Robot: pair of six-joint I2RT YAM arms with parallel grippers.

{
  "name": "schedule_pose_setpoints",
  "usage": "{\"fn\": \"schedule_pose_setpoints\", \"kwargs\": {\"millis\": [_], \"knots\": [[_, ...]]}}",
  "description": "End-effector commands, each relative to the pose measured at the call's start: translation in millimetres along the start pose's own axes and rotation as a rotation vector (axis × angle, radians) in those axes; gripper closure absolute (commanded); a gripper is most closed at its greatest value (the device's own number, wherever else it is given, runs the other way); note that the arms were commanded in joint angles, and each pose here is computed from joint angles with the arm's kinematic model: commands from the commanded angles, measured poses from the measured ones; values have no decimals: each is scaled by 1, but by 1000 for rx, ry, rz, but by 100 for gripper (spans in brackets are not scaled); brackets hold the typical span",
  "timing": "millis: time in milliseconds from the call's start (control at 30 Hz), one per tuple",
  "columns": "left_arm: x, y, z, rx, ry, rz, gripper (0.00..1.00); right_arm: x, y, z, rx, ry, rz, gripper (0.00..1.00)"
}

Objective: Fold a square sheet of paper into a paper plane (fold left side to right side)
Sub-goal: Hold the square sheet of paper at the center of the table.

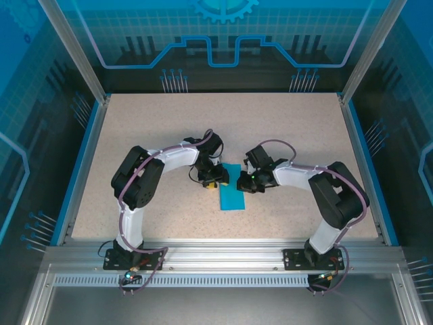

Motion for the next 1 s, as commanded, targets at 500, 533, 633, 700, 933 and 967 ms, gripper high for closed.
{"fn": "schedule_pose_setpoints", "kwargs": {"millis": [500, 533, 633, 700, 933, 967], "knots": [[2, -24, -15, -6, -66, 121, 44, 13, -22, 13, 145, 71, 41, 89], [1, -25, -21, -5, -77, 124, 43, 14, -23, 14, 147, 76, 42, 90], [0, -29, -36, -6, -118, 134, 40, 15, -25, 15, 159, 82, 46, 90], [1, -31, -45, -8, -140, 141, 40, 16, -27, 15, 169, 82, 45, 90], [4, -43, -54, 77, -179, 170, 47, 17, -29, 15, 181, 83, 49, 91], [5, -47, -52, 109, -168, 175, 52, 17, -30, 15, 183, 85, 51, 91]]}}
Point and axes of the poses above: each hand's point on the last joint's axis, 136 mm out from that joint toward the fingers, its own z axis out along the fingers, its own y axis along the line the jaws close on, x = y × z, the point moved 4 cm from there along -z, back along the fingers, and after that the axes turned 10 degrees about z, right-handed, at the moved point
